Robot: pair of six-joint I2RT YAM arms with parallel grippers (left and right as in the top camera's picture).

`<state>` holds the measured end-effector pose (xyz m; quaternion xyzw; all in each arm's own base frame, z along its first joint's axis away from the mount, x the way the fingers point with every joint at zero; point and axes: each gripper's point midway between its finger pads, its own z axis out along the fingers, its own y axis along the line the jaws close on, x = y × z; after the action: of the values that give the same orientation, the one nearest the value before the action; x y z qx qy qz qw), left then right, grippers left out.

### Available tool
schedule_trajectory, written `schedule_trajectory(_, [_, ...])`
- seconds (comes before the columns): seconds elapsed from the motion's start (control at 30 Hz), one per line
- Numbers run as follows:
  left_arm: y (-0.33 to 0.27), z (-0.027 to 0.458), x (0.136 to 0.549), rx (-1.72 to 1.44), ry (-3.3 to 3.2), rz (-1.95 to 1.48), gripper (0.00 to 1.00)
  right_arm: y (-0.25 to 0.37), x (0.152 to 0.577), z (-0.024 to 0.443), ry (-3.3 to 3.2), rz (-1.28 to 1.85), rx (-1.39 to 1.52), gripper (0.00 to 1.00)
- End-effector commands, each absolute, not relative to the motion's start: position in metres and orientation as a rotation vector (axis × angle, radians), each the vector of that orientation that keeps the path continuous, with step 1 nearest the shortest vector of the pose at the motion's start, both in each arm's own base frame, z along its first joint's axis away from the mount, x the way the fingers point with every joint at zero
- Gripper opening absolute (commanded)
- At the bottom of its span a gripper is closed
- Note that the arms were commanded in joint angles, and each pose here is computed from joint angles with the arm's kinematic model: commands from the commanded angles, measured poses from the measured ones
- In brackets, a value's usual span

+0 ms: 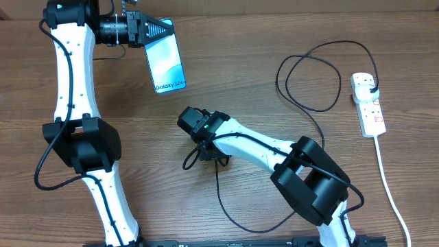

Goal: Plug charger to phone and switch on socket
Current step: 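Lower the right gripper and close it on the cable just behind the plug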

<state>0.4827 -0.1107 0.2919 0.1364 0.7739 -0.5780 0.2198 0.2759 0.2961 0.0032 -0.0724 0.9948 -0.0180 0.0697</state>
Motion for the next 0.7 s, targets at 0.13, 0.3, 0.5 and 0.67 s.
schedule_trajectory(0.13, [-0.1161,0.2934,0.4825,0.406,2.107,-1.628,0.04,0.2987,0.2807,0.0044,3.001,-0.031,-0.212,0.22])
schedule_trajectory(0.3, [-0.1162,0.2936,0.4824,0.405,2.106,-1.63,0.04,0.2978,0.2757,0.0038,3.026,-0.027,-0.215,0.11])
schedule_trajectory(0.5, [-0.1165,0.2955,0.4826,0.404,2.096,-1.641,0.04,0.3015,0.2733,0.0035,3.037,0.003,-0.257,0.09])
schedule_trajectory(0.67, [-0.1165,0.2954,0.4827,0.405,2.097,-1.639,0.04,0.3017,0.2734,0.0035,3.037,0.004,-0.257,0.08])
